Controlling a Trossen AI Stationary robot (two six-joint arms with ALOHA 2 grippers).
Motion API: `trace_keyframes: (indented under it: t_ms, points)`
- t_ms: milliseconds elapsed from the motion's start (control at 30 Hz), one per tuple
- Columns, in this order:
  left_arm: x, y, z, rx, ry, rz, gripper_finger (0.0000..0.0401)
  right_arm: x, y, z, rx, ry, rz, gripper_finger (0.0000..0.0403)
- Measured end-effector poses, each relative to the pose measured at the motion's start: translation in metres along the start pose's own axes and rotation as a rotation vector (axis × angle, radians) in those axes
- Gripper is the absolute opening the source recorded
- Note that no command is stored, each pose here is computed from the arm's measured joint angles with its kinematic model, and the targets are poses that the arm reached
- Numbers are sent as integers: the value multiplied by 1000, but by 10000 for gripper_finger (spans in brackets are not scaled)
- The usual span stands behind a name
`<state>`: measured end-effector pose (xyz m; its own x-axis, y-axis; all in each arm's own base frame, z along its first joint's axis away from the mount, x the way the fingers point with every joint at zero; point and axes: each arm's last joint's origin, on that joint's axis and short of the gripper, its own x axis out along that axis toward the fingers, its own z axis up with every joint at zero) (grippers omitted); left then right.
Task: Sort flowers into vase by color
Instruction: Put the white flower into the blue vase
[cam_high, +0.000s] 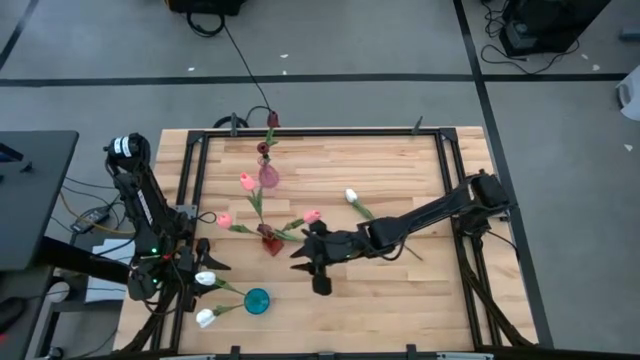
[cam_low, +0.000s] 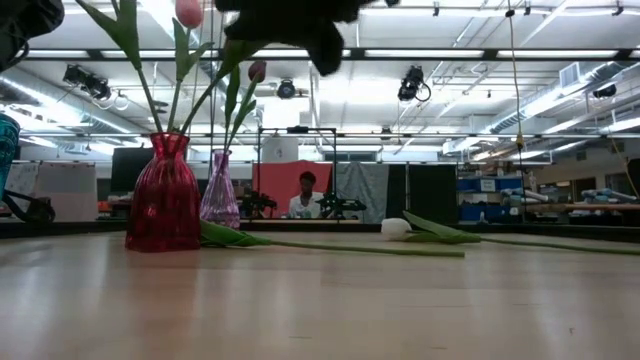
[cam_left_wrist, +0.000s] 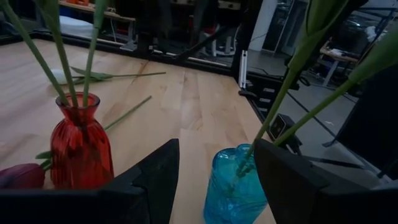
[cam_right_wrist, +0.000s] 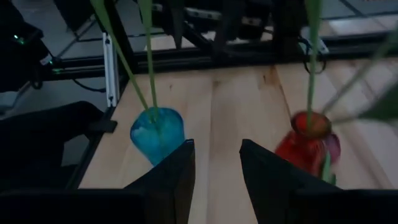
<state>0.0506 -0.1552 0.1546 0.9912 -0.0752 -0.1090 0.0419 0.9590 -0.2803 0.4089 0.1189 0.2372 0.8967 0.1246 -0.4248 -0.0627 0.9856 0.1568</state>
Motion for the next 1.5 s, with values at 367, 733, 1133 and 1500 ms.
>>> trace_keyframes:
  t_ms: [367,733,1133,1500]
  points:
    - [0,0,0,11,-4,5,214,-28,-25,-36,187,160,-27,174]
    - [0,1,0,41,-28,34,214,-37,-36,-38,194,196,-63,239]
    - [0,2,1,41,-34,41,214,-37,-43,-37,186,197,-71,241]
    - [0,1,1,36,-36,41,214,-36,-43,-34,179,176,-27,240]
